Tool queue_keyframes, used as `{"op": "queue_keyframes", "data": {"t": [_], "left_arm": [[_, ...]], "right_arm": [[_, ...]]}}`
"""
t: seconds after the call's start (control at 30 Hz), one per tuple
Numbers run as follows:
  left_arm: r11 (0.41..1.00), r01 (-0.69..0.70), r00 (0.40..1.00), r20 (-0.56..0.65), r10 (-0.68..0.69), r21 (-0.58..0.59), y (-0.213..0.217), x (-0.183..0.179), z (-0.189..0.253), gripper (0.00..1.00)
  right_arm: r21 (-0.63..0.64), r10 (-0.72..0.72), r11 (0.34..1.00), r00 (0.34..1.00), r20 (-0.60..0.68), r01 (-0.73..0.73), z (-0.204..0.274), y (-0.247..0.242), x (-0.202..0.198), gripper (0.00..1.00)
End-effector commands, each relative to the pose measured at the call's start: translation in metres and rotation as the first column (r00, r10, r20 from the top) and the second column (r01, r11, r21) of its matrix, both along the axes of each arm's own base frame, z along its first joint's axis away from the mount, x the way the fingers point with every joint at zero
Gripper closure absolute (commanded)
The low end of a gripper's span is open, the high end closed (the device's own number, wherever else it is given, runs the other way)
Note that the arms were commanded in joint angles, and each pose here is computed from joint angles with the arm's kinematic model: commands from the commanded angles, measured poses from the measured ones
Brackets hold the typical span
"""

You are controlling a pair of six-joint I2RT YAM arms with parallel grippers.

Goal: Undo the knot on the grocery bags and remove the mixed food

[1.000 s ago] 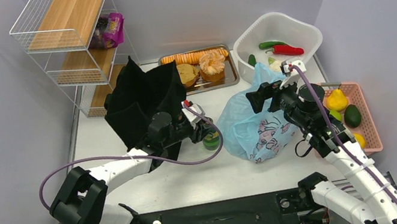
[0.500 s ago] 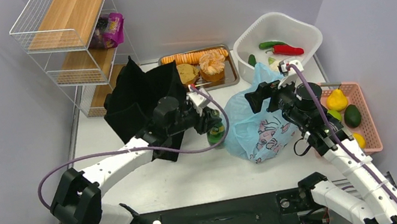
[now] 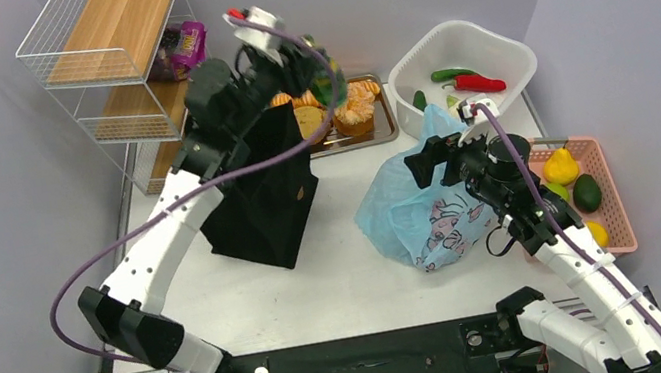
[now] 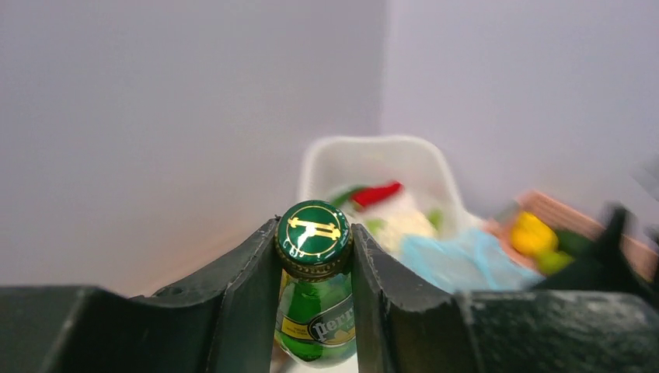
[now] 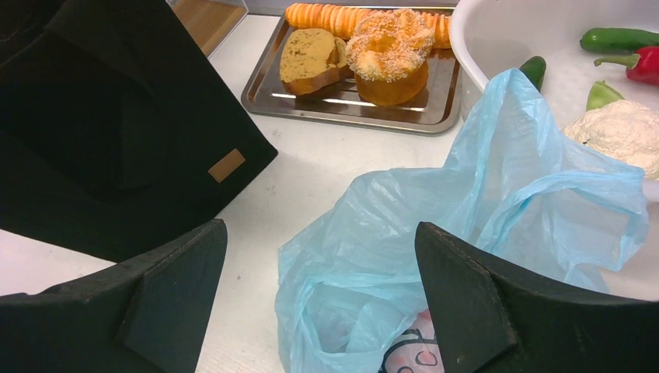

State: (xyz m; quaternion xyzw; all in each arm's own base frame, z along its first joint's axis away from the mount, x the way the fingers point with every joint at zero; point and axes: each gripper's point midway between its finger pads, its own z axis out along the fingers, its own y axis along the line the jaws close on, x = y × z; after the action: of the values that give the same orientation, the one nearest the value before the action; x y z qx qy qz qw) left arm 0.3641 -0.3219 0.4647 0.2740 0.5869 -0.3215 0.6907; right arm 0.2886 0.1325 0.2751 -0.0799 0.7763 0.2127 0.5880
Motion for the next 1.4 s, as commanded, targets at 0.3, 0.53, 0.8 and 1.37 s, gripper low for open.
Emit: {"op": "queue_keyframes", "data": {"t": [0.3, 0.53, 0.8, 1.37], "left_arm": [[0.703, -0.471, 0.663, 0.312, 0.68, -0.533, 0.237, 0.111, 0.235, 1.0], [0.639, -0.466, 0.473, 0.438, 0.764, -0.612, 0.289, 0.084, 0.278, 1.0], [0.524, -0.584, 0.314, 0.424, 0.85, -0.619, 0.359, 0.066, 0.286, 1.0], [0.439, -0.768, 0.342, 0.28, 0.897, -0.467, 0.426, 0.094, 0.225, 0.86]], "right_arm": [[0.04, 0.023, 0.999, 0.997, 0.071, -0.026, 0.027, 0.009, 0.004, 0.14], [0.04, 0.035, 0.998, 0.997, 0.064, -0.038, 0.022, 0.015, 0.002, 0.14], [0.035, 0.059, 0.998, 0.996, 0.06, -0.061, 0.021, 0.025, 0.002, 0.14], [0.014, 0.086, 0.996, 0.994, 0.062, -0.087, 0.021, 0.036, 0.003, 0.15]]}}
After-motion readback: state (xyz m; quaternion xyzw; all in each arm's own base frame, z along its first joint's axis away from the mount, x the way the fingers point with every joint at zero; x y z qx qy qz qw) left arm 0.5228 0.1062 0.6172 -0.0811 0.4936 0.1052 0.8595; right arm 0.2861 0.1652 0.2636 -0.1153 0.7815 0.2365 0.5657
